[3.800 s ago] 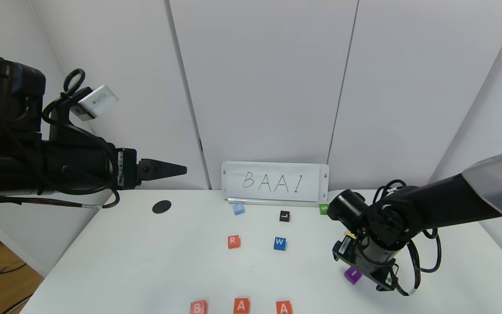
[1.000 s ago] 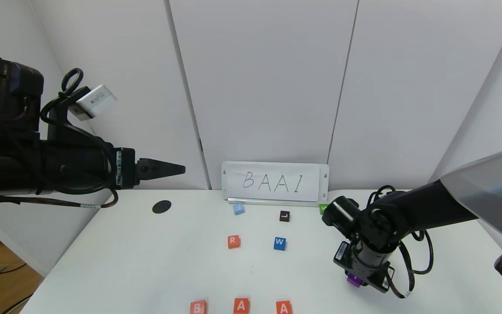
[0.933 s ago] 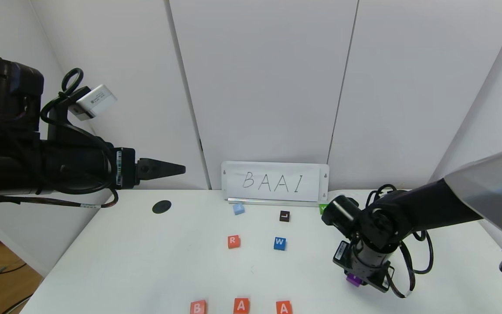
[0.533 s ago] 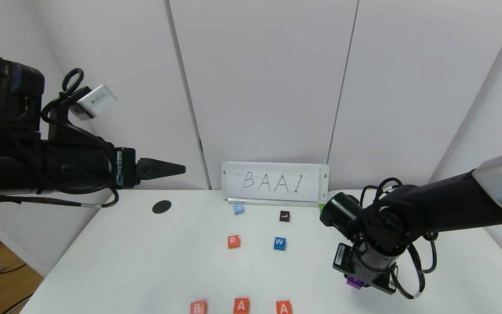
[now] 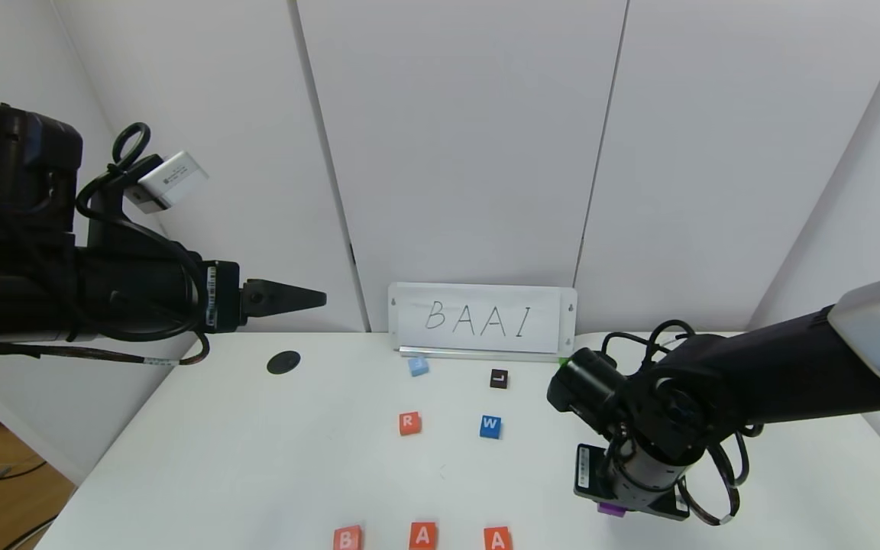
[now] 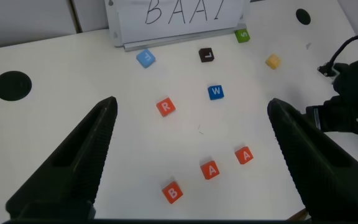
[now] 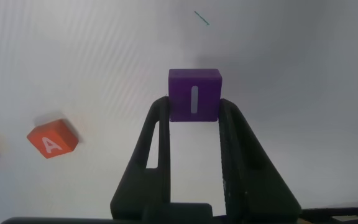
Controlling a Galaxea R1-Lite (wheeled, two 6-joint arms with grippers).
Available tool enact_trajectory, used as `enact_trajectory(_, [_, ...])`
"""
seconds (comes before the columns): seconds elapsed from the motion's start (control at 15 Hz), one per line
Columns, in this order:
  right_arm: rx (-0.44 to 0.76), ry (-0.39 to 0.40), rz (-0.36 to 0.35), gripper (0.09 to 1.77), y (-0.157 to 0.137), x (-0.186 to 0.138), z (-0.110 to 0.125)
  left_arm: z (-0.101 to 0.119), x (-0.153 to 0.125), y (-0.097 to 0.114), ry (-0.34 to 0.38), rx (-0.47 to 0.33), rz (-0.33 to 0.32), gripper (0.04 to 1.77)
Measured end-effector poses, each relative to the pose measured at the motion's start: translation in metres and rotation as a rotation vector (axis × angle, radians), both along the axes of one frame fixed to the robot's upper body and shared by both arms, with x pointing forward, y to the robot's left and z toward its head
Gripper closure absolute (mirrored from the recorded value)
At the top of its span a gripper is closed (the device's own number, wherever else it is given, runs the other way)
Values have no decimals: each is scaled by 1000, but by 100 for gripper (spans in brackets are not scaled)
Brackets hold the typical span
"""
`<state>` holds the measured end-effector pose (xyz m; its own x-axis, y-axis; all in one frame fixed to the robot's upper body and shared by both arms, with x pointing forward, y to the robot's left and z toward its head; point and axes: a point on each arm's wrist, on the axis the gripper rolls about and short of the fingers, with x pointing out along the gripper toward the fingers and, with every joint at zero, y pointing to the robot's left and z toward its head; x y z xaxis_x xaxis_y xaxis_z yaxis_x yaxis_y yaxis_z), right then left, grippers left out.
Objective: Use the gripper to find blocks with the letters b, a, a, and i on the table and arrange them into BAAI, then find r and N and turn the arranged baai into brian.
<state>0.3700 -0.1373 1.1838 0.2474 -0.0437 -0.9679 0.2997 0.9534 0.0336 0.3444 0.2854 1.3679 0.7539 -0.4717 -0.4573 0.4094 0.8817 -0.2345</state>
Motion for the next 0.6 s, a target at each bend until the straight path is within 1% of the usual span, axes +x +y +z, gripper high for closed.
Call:
enact_trajectory(0.07, [-3, 0, 33, 133, 3, -2, 0, 0, 0, 0, 0, 0, 0, 9])
enact_trajectory(0.27, [-11, 3, 96, 133, 11, -4, -2, 0, 0, 0, 1, 0, -1, 9])
enact_trajectory(0.47, [0, 20, 121, 133, 16, -3, -7, 0, 0, 0, 2, 0, -1, 9])
enact_trajectory(0.6, [4, 24, 124, 133, 19, 0, -10, 0, 0, 0, 1, 0, -1, 9])
